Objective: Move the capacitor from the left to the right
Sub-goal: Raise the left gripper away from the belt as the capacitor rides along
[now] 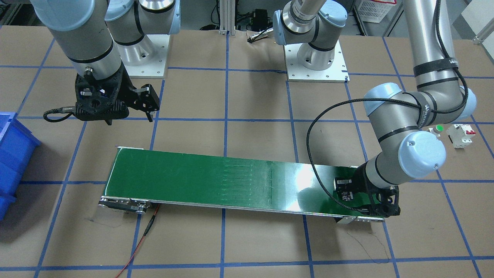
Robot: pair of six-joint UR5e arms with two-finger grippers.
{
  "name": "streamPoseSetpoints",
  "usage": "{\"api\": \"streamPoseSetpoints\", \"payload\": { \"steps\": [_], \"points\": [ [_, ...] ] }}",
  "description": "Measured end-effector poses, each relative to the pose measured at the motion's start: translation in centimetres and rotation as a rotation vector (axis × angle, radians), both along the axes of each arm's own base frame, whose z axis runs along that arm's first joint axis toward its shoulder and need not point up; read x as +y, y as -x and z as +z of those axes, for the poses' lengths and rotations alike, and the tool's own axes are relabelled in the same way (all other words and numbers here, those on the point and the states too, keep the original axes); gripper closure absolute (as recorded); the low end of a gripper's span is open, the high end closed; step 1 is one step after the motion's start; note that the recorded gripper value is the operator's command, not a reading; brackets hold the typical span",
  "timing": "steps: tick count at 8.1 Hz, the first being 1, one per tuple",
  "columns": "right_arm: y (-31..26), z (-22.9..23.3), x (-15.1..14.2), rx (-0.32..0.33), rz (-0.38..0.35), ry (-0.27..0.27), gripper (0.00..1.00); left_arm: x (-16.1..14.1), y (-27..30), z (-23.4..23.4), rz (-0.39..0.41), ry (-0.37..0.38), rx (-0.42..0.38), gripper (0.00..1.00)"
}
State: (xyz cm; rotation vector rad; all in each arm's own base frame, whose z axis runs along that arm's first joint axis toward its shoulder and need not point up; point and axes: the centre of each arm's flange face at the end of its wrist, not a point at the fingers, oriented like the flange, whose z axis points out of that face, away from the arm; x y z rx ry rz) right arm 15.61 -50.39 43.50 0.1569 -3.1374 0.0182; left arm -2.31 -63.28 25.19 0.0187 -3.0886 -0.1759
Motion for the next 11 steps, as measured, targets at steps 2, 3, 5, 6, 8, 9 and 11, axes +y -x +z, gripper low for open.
{"api": "streamPoseSetpoints", "payload": {
  "steps": [2,3,5,6,8,9,11],
  "points": [
    [0.0,-0.1,0.0,0.0,0.001,-0.001,0.0,0.0,1.1,0.8,0.039,0.015,0.015,0.24],
    [0.0,-0.1,0.0,0.0,0.0,-0.003,0.0,0.0,2.0,1.4,0.042,0.025,0.015,0.05],
    [0.2,0.0,-0.1,0.001,-0.002,-0.001,0.0,0.7,4.4,3.7,0.062,0.055,0.005,0.0],
    [0.2,0.0,-0.1,0.001,-0.004,0.001,0.0,1.5,6.5,5.8,0.064,0.077,-0.004,0.0],
    [0.3,-0.1,-0.2,0.002,-0.007,0.002,0.0,4.7,9.8,11.0,0.096,0.079,-0.016,0.0],
    [0.4,-0.1,-0.2,0.001,-0.007,0.003,0.0,6.1,10.4,13.8,0.112,0.076,-0.022,0.0],
    [0.2,-0.4,-0.4,-0.019,-0.007,0.0,0.0,8.4,11.1,19.2,0.118,0.066,-0.03,0.0]
  ]
}}
